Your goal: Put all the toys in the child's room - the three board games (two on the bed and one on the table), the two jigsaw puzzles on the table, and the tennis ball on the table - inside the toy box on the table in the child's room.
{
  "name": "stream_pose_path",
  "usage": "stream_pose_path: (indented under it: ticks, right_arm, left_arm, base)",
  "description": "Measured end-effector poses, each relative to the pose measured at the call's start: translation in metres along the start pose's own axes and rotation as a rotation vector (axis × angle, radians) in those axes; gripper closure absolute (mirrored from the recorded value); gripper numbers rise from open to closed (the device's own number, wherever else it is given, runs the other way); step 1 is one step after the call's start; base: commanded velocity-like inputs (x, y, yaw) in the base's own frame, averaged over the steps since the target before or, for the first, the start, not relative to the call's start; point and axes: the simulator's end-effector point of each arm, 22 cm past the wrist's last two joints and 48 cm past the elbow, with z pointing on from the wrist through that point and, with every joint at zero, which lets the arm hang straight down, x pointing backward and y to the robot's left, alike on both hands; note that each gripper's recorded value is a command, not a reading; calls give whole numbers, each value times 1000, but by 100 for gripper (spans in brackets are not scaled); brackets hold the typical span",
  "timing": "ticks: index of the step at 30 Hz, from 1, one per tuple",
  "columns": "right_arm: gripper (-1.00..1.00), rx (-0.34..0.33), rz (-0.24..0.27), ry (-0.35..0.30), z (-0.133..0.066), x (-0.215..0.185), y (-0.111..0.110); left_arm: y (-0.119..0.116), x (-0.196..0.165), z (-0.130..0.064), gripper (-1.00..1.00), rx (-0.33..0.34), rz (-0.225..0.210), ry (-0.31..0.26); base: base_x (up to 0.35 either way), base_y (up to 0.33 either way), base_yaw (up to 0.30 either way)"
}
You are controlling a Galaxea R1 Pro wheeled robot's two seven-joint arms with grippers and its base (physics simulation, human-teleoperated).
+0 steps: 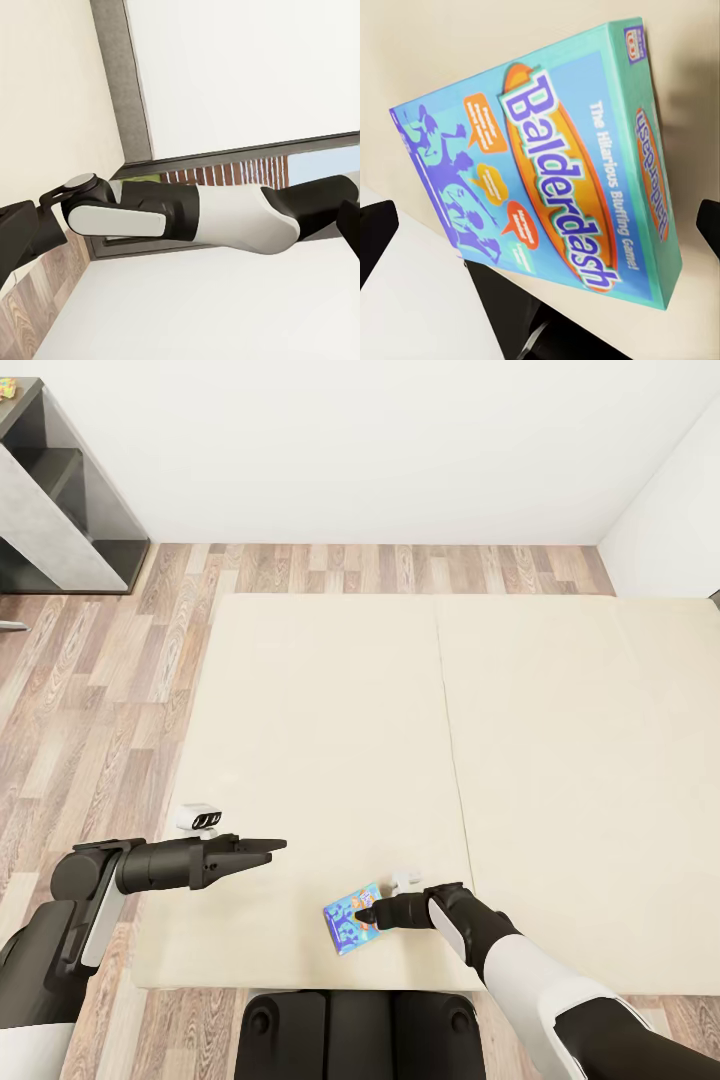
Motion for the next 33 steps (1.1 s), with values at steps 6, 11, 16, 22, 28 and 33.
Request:
stream_pose_path:
  ticks: [6,11,16,22,28,33]
  right_arm:
    - [-100,4,-3,-5,0,-1,-1]
    - [-100,26,-16,-32,0,-7,-5]
    - [-100,52,-25,-57,0,-12,-11]
    - [-100,59,-28,-64,0,-14,-12]
    - [-100,61,-28,-66,0,-14,-13]
    - [-100,62,-29,-66,0,-14,-13]
  left_arm:
    - [0,0,0,-100,0,0,0]
    - [0,0,0,-100,0,0,0]
    - [0,0,0,-100,0,0,0]
    - [0,0,0,-100,0,0,0]
    - [0,0,0,-100,0,0,0]
    - [0,0,0,-100,0,0,0]
  base:
    - [0,0,0]
    - [0,0,0]
    - [0,0,0]
    - [0,0,0]
    - [0,0,0]
    - [0,0,0]
